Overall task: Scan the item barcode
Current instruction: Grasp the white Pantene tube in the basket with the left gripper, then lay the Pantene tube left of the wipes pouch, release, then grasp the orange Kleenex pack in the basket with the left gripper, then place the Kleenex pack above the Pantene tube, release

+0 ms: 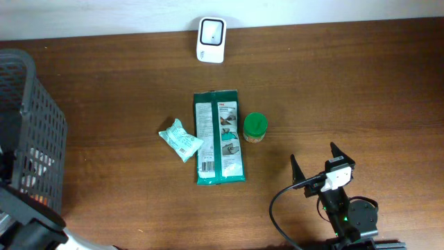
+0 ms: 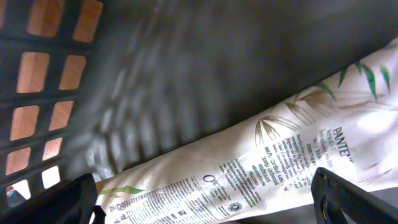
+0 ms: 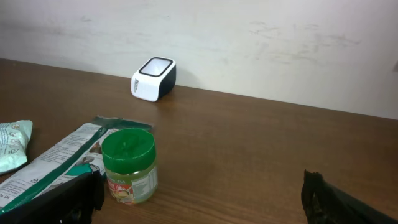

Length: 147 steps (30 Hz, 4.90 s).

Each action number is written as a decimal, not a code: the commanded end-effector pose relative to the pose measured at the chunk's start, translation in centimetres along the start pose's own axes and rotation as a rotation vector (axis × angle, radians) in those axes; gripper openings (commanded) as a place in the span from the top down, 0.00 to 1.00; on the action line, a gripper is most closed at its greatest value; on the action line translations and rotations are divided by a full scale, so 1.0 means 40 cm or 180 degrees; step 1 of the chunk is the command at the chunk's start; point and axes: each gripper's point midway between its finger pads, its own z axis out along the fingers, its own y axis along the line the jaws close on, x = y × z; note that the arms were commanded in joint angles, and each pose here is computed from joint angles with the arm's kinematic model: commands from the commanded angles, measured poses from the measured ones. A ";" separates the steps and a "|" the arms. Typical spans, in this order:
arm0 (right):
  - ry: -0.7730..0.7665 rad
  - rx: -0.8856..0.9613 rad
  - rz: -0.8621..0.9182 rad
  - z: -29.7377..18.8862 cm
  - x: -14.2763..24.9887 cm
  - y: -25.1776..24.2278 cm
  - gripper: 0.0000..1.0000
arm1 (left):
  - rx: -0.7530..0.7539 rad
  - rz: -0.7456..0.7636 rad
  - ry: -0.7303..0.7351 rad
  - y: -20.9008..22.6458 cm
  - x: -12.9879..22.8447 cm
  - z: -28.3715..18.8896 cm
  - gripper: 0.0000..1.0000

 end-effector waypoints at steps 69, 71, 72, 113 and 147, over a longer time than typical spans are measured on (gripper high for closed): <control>0.0000 -0.0007 0.0025 0.000 0.004 0.002 0.02 | 0.1678 0.0902 -0.0134 -0.876 0.181 -0.364 1.00; 0.0000 -0.0007 0.0025 0.000 0.004 0.002 0.02 | 0.1794 0.0854 -0.0125 -0.907 0.218 -0.297 1.00; 0.0000 -0.0007 0.0025 0.000 0.004 0.002 0.02 | 0.1864 0.0863 -0.0121 -0.919 0.233 -0.280 1.00; 0.0000 -0.0007 0.0025 0.000 0.004 0.002 0.02 | 0.0438 -0.2156 0.0352 -0.068 0.081 -0.091 0.31; 0.0000 -0.0007 0.0025 0.000 0.004 0.002 0.02 | 0.1928 -0.0442 -0.2100 -0.491 0.003 -0.948 1.00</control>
